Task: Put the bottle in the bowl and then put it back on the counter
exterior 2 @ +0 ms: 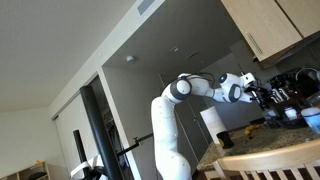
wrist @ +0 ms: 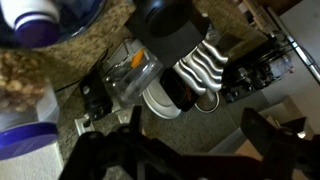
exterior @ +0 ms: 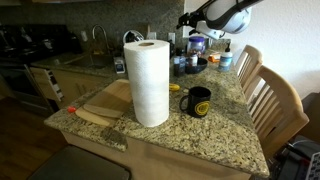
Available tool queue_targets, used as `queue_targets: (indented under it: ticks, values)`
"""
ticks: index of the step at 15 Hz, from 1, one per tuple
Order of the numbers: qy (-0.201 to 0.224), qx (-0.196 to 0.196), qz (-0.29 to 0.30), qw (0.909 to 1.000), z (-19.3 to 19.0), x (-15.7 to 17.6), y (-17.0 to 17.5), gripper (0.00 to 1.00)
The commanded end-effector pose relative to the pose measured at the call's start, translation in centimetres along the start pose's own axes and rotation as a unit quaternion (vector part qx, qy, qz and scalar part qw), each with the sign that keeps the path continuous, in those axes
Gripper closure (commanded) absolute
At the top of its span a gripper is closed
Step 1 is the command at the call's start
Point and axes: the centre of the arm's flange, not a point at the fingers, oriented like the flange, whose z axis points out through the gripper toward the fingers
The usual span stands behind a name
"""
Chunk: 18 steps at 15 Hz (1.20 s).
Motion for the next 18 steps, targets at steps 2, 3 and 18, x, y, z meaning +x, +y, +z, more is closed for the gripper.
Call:
queue_targets:
  ticks: [2,3,18]
  values:
    - [-0.096,0.072,0.064,0.9908,2.7,1.1,-0.6,0.00]
    - [-0.118,0.075,0.089,0.9861,2.7,1.3,-0.8,0.00]
    - [-0.164,-0.102,0.150,0.9697,1.4,4.4,6.2,0.00]
